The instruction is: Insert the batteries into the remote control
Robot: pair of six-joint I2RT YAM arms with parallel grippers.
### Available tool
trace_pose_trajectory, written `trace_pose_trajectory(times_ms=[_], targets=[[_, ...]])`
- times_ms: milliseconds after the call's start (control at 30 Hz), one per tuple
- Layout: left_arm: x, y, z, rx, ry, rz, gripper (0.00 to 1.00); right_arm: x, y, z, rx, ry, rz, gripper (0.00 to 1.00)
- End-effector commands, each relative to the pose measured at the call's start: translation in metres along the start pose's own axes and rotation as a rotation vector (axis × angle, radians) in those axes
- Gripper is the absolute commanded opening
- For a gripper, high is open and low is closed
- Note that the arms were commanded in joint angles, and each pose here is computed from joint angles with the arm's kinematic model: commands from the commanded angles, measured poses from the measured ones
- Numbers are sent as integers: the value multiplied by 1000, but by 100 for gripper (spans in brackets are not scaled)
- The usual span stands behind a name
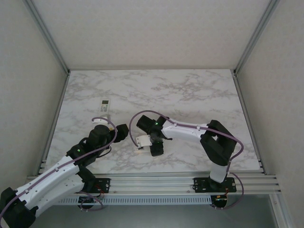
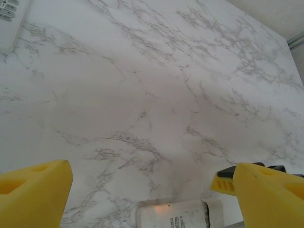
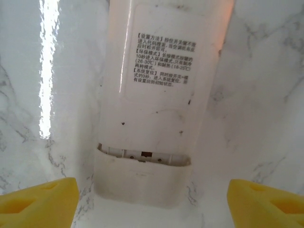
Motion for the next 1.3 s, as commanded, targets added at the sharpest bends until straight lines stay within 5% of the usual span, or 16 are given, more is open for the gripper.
trace_pose_trajectory(times_ms=[0, 100, 200, 333, 467, 767, 1267], targets=[[3, -2, 1, -9, 20, 6, 88, 5, 22, 7, -84, -39, -32, 82], [2, -2, 1, -5, 28, 0, 88, 4, 44, 11, -199, -137, -65, 81], [1, -2, -3, 21, 49, -9, 88, -7, 69, 10, -379, -419, -132, 81], [6, -8, -23, 140, 76, -4, 86, -21, 77, -18, -622, -1122, -77, 77], [10, -15, -52, 314, 102, -11, 81, -5, 46, -43, -532, -1677, 81, 71], [19, -21, -81, 421, 140, -15, 75, 7, 5, -37, -381, -1704, 155, 51], [30, -27, -93, 440, 141, 16, 75, 2, -26, -42, -232, -1724, 77, 34]])
Point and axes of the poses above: each hand's point on the last joint's axis, 136 mm out from that joint toward the fingers, its own y axis back along the fingers, its own x axis along the line the jaws close on, z = x × y, the point moved 6 cm from there along y, back along the fingers, and after that the axes turned 1 degree about y, right-handed, at the moved point
